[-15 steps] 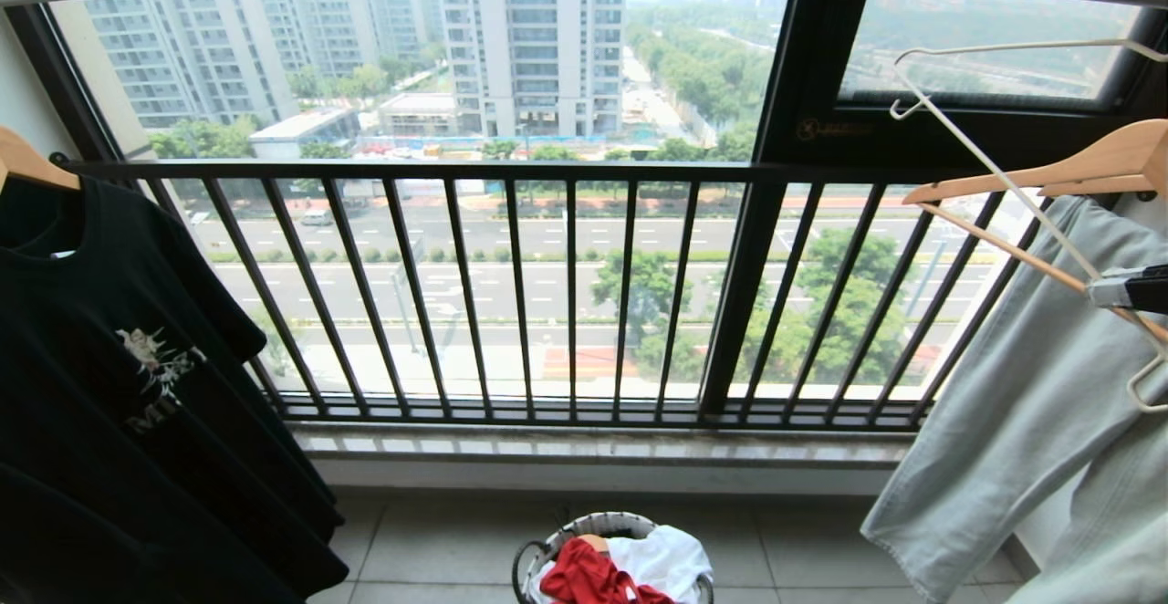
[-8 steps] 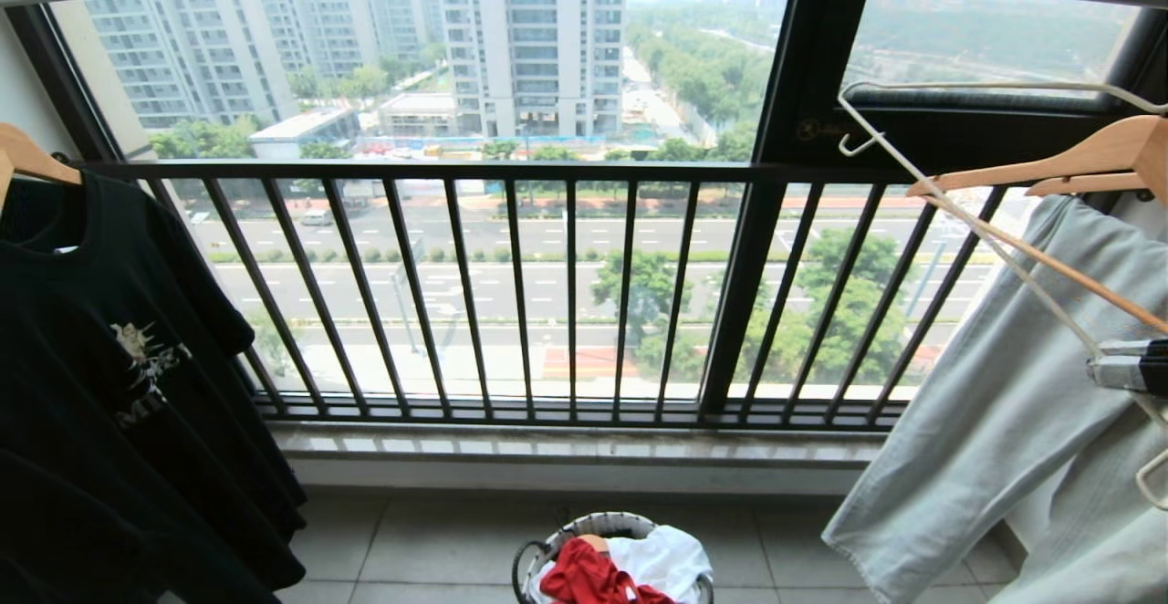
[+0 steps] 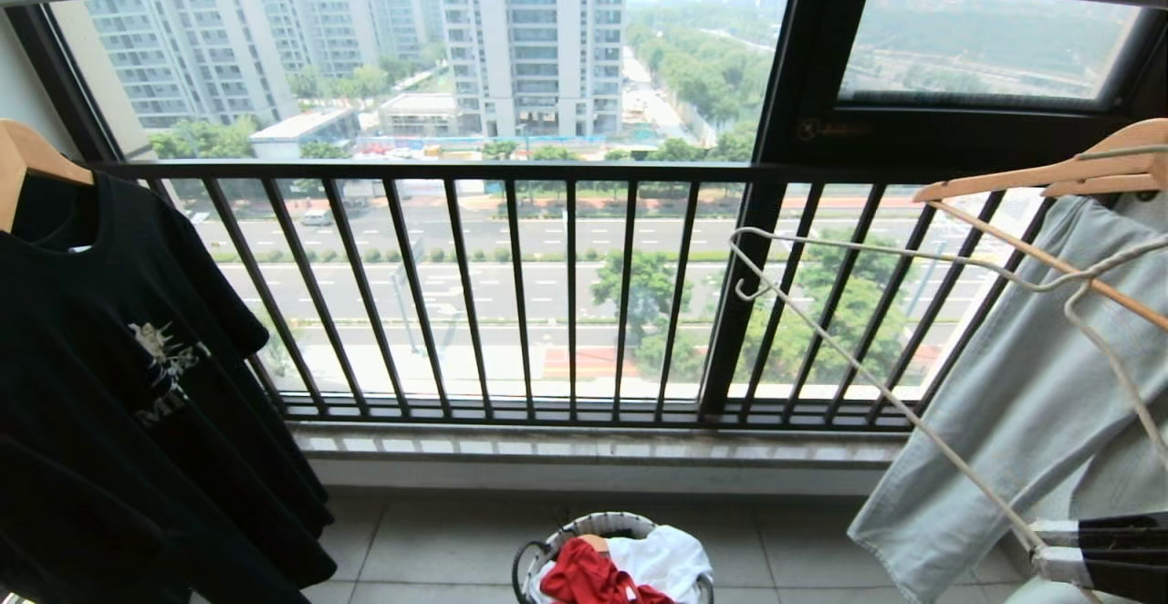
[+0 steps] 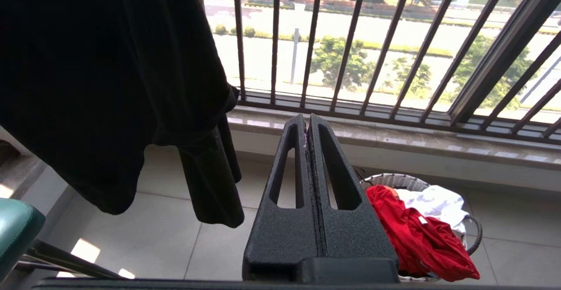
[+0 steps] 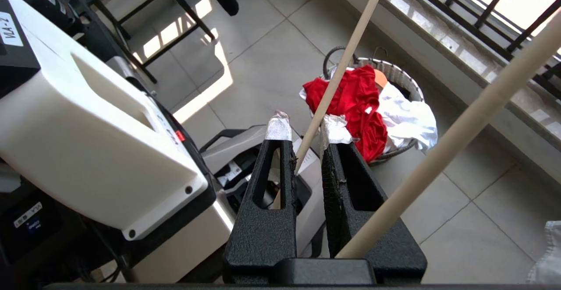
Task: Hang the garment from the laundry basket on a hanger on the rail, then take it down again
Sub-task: Pick up the clothes rack on the clothesline
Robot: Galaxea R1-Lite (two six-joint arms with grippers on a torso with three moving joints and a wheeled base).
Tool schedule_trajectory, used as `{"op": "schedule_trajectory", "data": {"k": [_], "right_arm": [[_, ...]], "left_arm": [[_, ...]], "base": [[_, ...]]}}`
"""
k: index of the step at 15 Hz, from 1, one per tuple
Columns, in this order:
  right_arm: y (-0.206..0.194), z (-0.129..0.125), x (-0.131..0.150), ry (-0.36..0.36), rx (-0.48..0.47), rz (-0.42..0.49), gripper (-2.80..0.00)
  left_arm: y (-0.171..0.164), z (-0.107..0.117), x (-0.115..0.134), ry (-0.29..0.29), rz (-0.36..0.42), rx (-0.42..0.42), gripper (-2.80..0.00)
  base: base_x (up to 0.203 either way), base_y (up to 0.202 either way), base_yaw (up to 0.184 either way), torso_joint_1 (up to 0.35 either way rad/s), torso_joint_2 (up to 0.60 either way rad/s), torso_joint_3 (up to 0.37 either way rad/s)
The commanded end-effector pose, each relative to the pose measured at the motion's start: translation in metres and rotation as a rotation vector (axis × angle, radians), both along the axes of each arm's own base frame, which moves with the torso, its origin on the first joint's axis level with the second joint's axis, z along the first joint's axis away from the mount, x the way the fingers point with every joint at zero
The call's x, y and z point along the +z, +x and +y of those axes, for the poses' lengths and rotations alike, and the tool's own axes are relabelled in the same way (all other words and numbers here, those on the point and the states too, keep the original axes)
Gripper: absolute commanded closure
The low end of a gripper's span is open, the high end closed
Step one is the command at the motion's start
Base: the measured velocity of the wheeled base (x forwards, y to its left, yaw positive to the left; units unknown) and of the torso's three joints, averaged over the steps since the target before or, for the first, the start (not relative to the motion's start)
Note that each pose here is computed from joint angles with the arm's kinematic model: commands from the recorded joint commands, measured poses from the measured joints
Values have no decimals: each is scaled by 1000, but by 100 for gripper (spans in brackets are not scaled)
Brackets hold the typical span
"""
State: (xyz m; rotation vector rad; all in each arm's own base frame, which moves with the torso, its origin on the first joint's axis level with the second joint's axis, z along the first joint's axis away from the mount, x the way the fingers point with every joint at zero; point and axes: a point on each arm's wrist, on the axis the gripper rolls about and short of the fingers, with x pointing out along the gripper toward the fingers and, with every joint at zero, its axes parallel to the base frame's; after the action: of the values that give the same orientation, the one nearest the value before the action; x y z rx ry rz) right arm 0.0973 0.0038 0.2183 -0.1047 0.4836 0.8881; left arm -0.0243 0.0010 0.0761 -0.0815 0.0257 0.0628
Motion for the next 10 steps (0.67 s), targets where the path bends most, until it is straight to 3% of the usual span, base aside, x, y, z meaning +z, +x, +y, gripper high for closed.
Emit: {"op": "schedule_trajectory", "data": {"k": [1, 10], "right_arm": [[-3, 1, -18, -7, 26, 43, 0], [29, -4, -76, 6, 51, 184, 0]], "left_arm": [[0, 0, 0, -1, 1, 1, 0], [0, 0, 0, -1, 2, 1, 0]], "base": [[0, 0, 0, 0, 0, 0], [0, 0, 0, 0, 0, 0]]}}
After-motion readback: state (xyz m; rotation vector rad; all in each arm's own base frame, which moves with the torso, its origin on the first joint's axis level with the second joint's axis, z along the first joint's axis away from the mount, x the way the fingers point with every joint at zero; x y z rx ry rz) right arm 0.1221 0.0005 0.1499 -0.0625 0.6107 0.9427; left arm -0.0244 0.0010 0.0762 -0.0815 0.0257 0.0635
